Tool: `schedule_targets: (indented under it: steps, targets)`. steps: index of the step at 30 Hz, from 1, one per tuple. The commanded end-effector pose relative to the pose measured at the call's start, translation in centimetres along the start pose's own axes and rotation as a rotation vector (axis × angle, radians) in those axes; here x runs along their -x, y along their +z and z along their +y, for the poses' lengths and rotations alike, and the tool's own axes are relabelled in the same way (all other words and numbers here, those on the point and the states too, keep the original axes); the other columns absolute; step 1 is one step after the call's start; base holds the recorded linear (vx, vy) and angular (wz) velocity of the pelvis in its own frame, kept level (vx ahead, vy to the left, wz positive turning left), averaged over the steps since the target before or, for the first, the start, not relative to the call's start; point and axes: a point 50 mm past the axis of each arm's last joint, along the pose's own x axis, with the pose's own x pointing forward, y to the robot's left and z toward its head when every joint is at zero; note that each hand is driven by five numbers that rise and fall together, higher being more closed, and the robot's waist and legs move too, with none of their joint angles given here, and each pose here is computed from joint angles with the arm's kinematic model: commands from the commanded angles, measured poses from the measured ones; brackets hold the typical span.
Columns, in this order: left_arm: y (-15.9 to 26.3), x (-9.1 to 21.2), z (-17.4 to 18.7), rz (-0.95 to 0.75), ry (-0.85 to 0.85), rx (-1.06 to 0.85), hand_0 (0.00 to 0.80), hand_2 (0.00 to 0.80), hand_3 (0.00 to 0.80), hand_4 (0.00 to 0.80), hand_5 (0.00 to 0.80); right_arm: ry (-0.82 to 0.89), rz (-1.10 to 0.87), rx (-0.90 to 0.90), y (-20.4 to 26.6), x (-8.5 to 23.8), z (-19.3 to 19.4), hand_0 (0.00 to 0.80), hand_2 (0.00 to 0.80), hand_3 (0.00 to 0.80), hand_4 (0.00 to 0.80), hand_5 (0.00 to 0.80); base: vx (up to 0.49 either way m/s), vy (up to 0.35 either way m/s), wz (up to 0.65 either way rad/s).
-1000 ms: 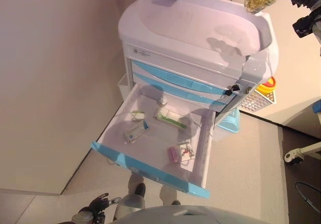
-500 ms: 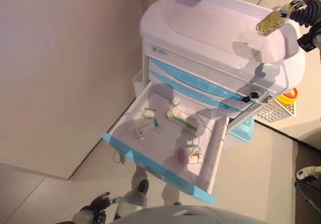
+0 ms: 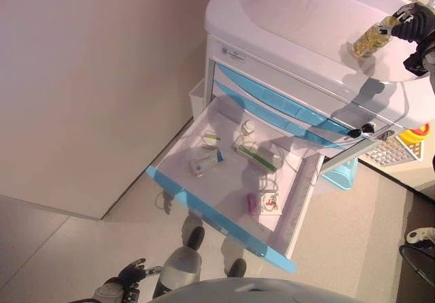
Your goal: Open the drawer and pick up the medicine
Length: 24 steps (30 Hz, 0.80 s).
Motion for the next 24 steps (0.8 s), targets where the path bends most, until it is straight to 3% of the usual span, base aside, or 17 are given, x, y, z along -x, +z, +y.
schedule_targets:
  steps: [1,8,9,10,11,24]
  targets:
    - [0.07,0.28,1.08,-0.017,0.012,-0.025,0.000,0.000,0.000,0.000,0.000,-0.111,-0.069,0.063,2.23,0.18,-4.73,0.800,0.800,0.800,0.800,0.800,0.000,0.000,0.00]
    - [0.58,0.21,1.05,-0.035,0.015,-0.026,0.000,0.000,0.000,0.000,0.000,-0.075,-0.077,0.079,2.37,0.08,-4.03,0.800,0.800,0.800,0.800,0.800,0.000,0.000,0.00]
    - [0.65,0.21,1.08,-0.037,0.015,-0.026,0.000,0.000,0.000,0.000,0.000,-0.076,-0.082,0.082,2.39,0.08,-3.98,0.662,0.662,0.662,0.662,0.662,0.000,0.000,0.00]
    - [0.67,0.20,1.07,-0.037,0.015,-0.025,0.000,0.000,0.000,0.000,0.000,-0.078,-0.085,0.082,2.47,0.08,-3.96,0.474,0.474,0.474,0.474,0.474,0.000,0.000,0.00]
    - [0.65,0.20,1.05,-0.037,0.015,-0.026,0.000,0.000,0.000,0.000,0.000,-0.086,-0.095,0.087,2.57,0.09,-3.99,0.000,0.000,0.000,0.000,0.000,0.000,0.000,0.00]
    - [0.33,0.24,0.94,-0.027,0.006,-0.034,0.000,0.000,0.000,0.000,0.000,-0.132,-0.120,0.028,2.85,0.13,-4.07,0.000,0.000,0.000,0.000,0.000,0.000,0.000,0.00]
